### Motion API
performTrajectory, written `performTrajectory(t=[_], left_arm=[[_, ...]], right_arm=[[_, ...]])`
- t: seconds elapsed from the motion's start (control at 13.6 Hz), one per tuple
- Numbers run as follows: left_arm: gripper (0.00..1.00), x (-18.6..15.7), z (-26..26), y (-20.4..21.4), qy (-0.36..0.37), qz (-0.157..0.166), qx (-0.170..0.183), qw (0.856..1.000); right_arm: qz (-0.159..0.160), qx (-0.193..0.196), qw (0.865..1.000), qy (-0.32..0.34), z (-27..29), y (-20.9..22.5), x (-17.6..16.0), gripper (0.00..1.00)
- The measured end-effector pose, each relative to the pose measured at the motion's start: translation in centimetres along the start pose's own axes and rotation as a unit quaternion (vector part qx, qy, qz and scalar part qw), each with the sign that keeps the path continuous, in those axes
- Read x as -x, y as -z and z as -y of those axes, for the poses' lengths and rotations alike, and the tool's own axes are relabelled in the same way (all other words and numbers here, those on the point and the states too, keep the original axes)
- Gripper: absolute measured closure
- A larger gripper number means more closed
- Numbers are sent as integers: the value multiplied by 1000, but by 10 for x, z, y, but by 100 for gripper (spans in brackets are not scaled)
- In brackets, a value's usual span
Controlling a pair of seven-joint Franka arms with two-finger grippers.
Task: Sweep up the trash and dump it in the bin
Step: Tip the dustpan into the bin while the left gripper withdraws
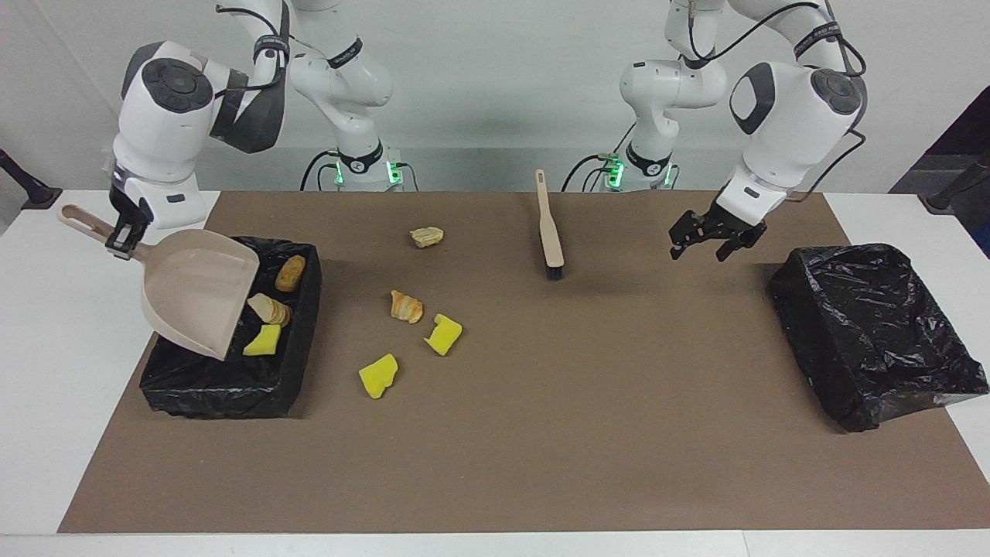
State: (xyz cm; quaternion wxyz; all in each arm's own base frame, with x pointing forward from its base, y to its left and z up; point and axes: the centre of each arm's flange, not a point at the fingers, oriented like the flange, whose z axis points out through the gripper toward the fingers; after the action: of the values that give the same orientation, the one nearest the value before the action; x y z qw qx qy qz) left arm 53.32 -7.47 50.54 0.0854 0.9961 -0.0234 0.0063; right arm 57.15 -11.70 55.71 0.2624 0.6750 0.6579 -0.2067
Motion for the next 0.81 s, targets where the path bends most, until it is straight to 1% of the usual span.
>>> performTrajectory(t=[0.07, 0.15, 0.29, 0.37, 0.51, 0.59, 0.74, 0.81], left_arm=[[0, -3, 16, 9, -16, -3, -3, 1000], [0, -5, 32, 19, -30, -6, -15, 999], [0, -7, 49, 43, -49, -6, -49, 998], [0, -7, 49, 55, -52, 3, -56, 997], [0, -10, 48, 85, -49, 33, -57, 997], [0, -12, 50, 97, -44, 41, -57, 996], [0, -15, 53, 109, -30, 46, -59, 997], [0, -15, 52, 110, -25, 48, -60, 997]], right_arm=[[1, 4, 1000, -4, -1, 7, 4, 68], [2, 8, 1000, -6, -3, 14, 6, 68], [-9, 13, 1000, -11, -6, 30, -3, 68], [-21, 13, 999, -23, -8, 37, -9, 68], [-48, 16, 996, -69, -16, 52, -23, 68], [-63, 18, 994, -92, -21, 61, -34, 68], [-101, 18, 984, -143, -27, 84, -69, 68], [-128, 11, 976, -174, -27, 95, -87, 68]])
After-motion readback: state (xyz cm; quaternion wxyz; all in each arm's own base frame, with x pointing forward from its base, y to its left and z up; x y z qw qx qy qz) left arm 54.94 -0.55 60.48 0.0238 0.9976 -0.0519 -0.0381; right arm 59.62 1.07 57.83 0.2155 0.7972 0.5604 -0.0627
